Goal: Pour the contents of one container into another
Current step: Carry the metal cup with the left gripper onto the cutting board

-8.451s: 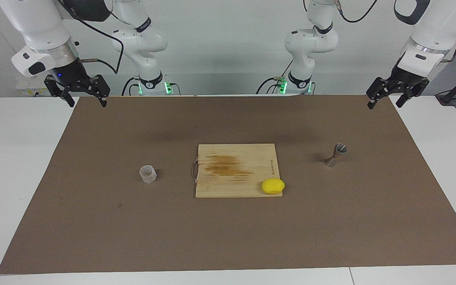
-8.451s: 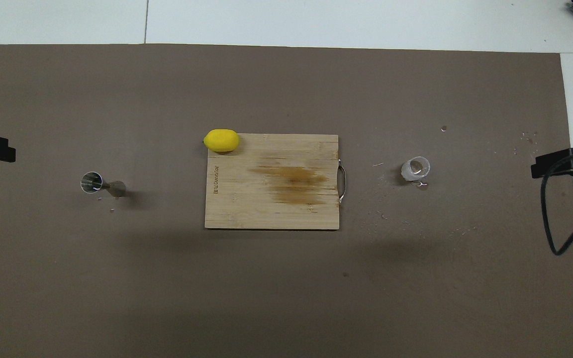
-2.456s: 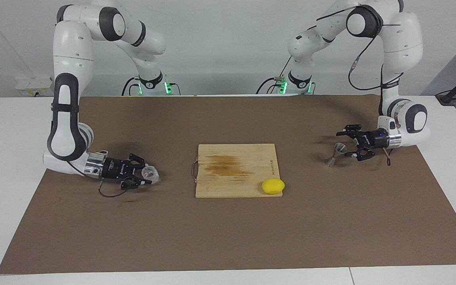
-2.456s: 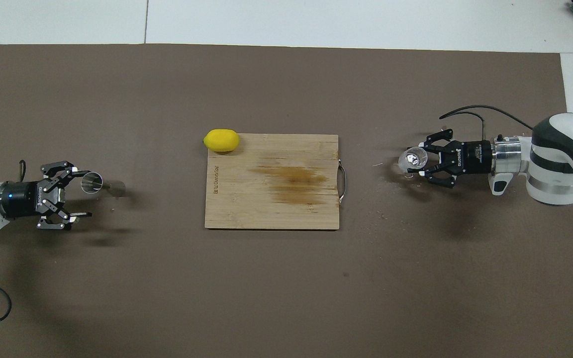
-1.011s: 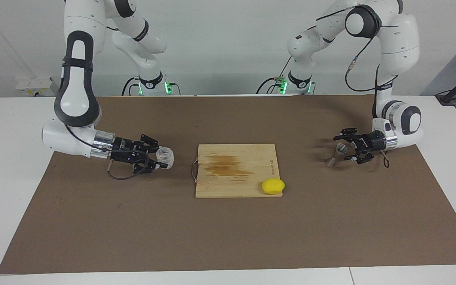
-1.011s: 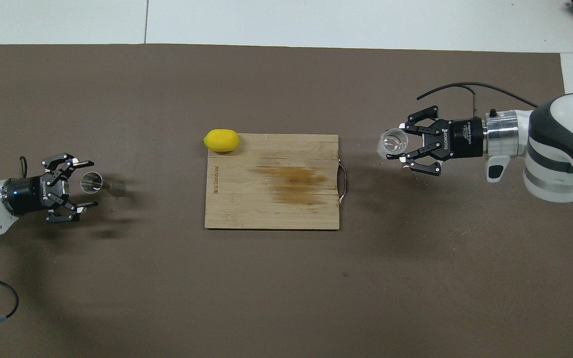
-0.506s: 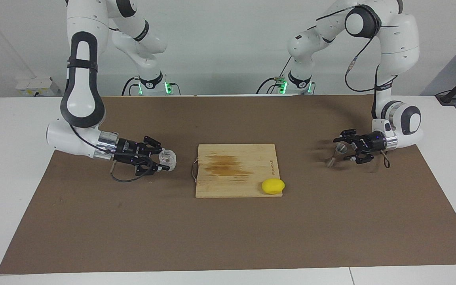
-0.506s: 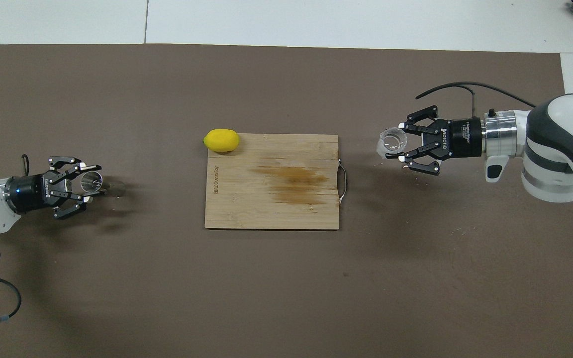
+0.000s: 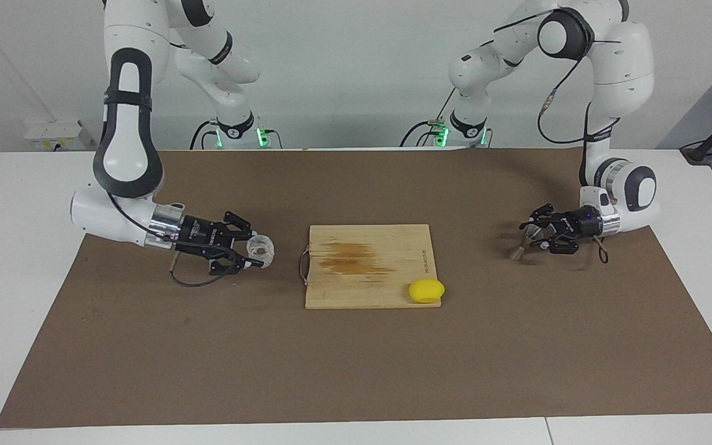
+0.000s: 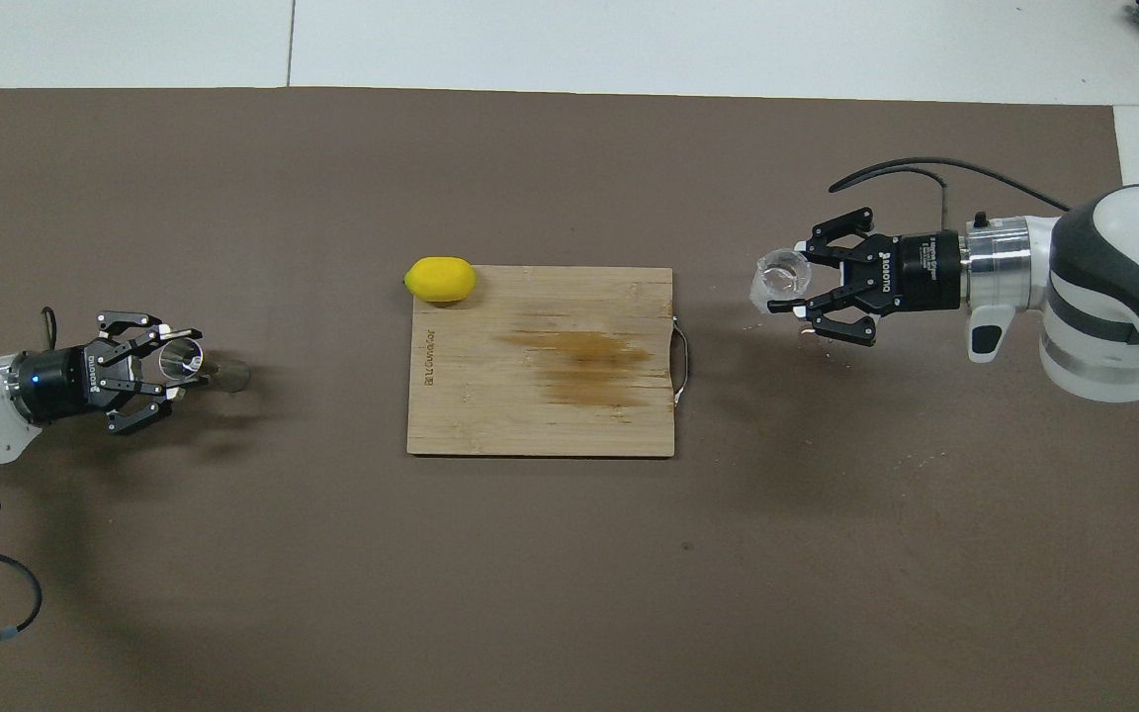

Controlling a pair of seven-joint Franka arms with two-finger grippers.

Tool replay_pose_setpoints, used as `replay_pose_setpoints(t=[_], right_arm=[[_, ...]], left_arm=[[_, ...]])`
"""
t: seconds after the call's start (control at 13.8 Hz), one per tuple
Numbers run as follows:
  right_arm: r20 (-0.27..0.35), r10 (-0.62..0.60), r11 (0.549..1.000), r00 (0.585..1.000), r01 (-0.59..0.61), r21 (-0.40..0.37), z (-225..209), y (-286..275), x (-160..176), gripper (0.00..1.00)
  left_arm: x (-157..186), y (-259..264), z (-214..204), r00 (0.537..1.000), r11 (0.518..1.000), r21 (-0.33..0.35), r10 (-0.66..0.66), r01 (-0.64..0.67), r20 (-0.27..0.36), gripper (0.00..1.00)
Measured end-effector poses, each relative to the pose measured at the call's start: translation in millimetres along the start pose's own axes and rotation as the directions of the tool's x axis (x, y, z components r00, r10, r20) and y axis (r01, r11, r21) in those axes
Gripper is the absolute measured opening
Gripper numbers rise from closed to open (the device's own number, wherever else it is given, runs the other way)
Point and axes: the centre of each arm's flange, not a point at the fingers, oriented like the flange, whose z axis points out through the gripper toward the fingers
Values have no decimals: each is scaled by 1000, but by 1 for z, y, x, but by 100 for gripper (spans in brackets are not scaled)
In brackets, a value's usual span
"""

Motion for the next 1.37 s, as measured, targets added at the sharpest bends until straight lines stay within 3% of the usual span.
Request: replay_pose_setpoints(t=[0.65,1.16,1.37], right_arm=[[0,-61,998,998,61,18,-8,-5,-23,51],[-3,-112,994,994,112,22,-9,2,-54,51],[-11,-121,992,993,121,24,-2,4,-63,51]], left_arm=[[7,-6,37,1000,999,-46,17,-18,-24,52],[33,-10,144,994,987,-149,49,-63,-97,52],[39,1,193,993,985,-159,42,-60,-114,52]])
